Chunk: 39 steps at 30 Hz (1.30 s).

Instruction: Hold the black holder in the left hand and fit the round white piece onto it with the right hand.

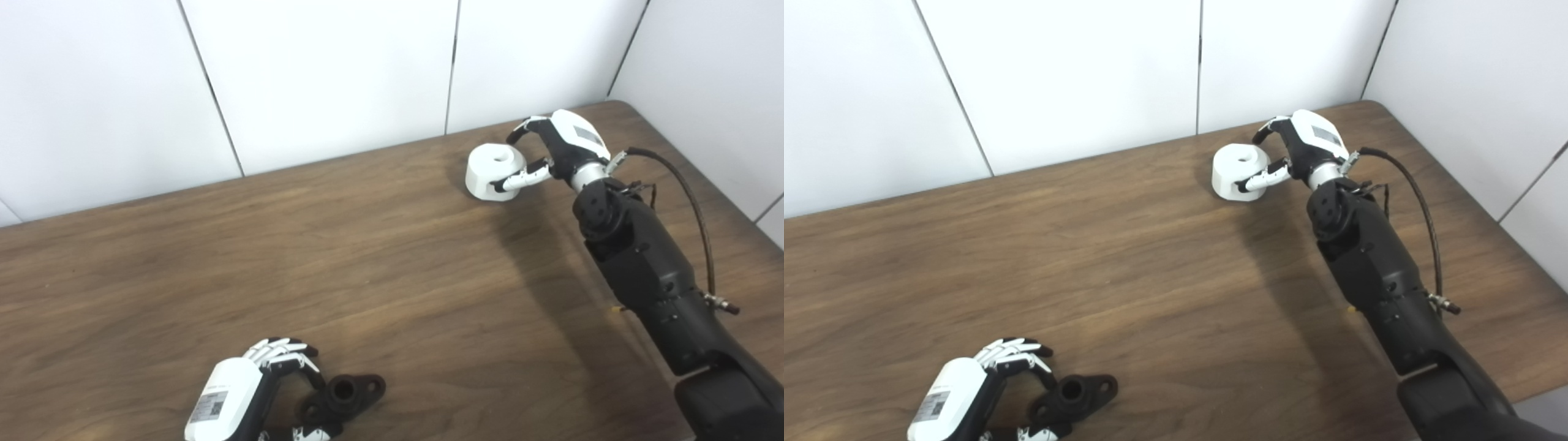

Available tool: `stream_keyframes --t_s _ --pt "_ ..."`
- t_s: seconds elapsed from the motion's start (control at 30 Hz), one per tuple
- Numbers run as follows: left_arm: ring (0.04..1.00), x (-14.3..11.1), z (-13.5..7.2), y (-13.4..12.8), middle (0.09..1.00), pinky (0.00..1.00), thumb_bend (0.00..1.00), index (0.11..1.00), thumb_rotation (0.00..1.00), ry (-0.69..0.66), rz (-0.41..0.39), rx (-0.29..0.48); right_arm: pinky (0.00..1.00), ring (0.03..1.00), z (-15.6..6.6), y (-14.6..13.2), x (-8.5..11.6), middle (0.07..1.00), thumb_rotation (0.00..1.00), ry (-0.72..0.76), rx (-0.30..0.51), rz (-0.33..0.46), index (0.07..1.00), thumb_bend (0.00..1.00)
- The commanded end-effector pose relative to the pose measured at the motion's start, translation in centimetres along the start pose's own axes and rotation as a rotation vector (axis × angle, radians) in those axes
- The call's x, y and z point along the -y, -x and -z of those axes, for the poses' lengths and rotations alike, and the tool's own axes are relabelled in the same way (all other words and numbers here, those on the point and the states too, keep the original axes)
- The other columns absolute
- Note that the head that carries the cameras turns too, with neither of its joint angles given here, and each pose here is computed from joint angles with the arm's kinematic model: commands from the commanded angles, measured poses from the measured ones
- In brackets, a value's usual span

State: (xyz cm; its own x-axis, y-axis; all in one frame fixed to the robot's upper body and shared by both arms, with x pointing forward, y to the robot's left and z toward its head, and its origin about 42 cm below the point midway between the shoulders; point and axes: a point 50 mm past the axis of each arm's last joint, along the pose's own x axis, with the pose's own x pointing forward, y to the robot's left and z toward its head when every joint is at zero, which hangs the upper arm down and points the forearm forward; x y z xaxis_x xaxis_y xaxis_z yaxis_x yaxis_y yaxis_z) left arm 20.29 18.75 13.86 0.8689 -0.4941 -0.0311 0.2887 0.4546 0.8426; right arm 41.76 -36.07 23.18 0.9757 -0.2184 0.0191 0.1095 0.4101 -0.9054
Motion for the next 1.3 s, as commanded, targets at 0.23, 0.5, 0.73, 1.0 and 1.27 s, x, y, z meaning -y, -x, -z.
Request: stream_keyframes --t_s 0.23,0.5,0.73,1.0,1.27 --pt "0.826 1.29 0.76 1.32 0.760 0.87 0.51 0.489 0.05 0.018 0.097 -0.085 0.80 0.925 -0.99 -0.73 2.59 0.873 0.24 0.015 0.052 0.087 0.630 0.77" --pt "0.829 1.20 0.67 1.31 0.762 0.87 0.51 0.490 0.05 0.011 0.097 -0.087 0.80 0.925 -1.16 -0.74 2.57 0.873 0.24 0.017 0.059 0.084 0.621 0.77" --pt "0.826 1.21 0.66 1.29 0.760 0.86 0.51 0.490 0.05 0.014 0.095 -0.088 0.80 0.924 -1.10 -0.71 2.64 0.872 0.24 0.014 0.064 0.087 0.620 0.77" --pt "0.825 1.28 0.75 1.30 0.759 0.86 0.51 0.490 0.05 0.014 0.091 -0.085 0.81 0.926 -0.89 -0.68 2.77 0.868 0.19 -0.001 0.067 0.089 0.551 0.64" --pt "0.823 1.31 0.68 1.20 0.758 0.86 0.51 0.489 0.05 0.014 0.091 -0.085 0.81 0.913 -0.70 -0.73 3.05 0.846 0.14 0.001 0.081 0.108 0.488 0.52"
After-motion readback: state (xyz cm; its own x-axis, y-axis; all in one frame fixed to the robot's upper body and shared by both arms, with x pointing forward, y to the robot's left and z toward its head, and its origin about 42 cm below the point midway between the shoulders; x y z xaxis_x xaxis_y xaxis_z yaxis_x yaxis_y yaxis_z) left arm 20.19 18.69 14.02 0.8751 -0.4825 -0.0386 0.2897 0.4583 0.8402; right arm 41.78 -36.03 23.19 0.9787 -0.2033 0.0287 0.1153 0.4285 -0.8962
